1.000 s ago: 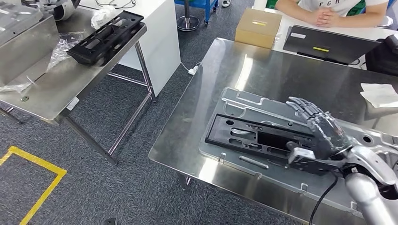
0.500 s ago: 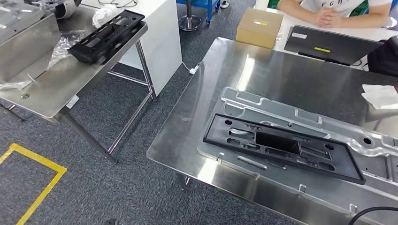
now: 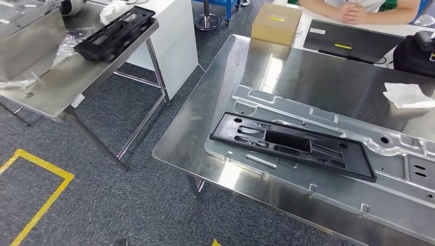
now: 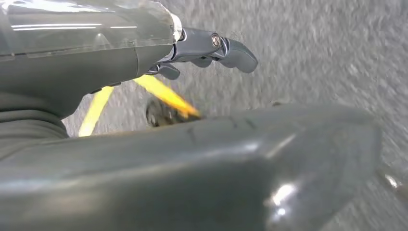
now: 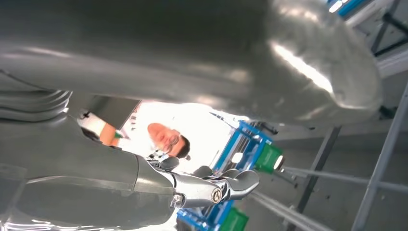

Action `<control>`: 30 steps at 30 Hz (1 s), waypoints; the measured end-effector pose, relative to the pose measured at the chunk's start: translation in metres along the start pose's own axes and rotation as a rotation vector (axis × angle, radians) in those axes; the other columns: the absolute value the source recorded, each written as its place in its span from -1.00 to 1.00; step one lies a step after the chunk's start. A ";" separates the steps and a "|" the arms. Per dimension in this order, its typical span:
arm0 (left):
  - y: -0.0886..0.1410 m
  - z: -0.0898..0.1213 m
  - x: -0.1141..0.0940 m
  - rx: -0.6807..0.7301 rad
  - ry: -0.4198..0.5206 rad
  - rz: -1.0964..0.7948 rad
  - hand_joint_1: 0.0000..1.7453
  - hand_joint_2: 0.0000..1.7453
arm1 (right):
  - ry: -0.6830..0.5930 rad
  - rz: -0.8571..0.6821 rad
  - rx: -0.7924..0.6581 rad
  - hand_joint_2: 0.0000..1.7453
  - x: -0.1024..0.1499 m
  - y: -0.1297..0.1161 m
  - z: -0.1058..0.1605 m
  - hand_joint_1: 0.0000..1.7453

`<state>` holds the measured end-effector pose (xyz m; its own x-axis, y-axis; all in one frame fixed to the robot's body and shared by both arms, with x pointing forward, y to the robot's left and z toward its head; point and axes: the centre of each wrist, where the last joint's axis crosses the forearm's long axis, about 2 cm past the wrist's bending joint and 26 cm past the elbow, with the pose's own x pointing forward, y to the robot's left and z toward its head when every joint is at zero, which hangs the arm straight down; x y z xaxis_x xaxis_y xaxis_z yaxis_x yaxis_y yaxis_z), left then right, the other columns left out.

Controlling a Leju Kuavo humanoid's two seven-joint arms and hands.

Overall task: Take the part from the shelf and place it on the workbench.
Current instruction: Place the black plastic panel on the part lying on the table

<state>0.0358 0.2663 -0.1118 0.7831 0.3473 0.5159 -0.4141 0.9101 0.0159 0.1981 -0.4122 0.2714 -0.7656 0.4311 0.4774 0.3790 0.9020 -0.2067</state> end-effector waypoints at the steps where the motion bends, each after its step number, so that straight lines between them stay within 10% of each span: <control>1: 0.000 0.000 0.001 0.004 -0.002 0.003 -1.00 -1.00 | 0.023 0.002 -0.010 -1.00 0.001 -0.001 0.004 -1.00; 30: -0.010 0.004 -0.006 0.010 0.010 0.023 -1.00 -1.00 | 0.169 0.223 -0.019 -1.00 0.021 -0.020 0.055 -1.00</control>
<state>0.0333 0.2544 -0.1113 0.7777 0.3704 0.5079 -0.4369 0.8994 0.0130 0.1464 -0.4200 0.2384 -0.5652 0.6079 0.5577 0.5395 0.7838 -0.3076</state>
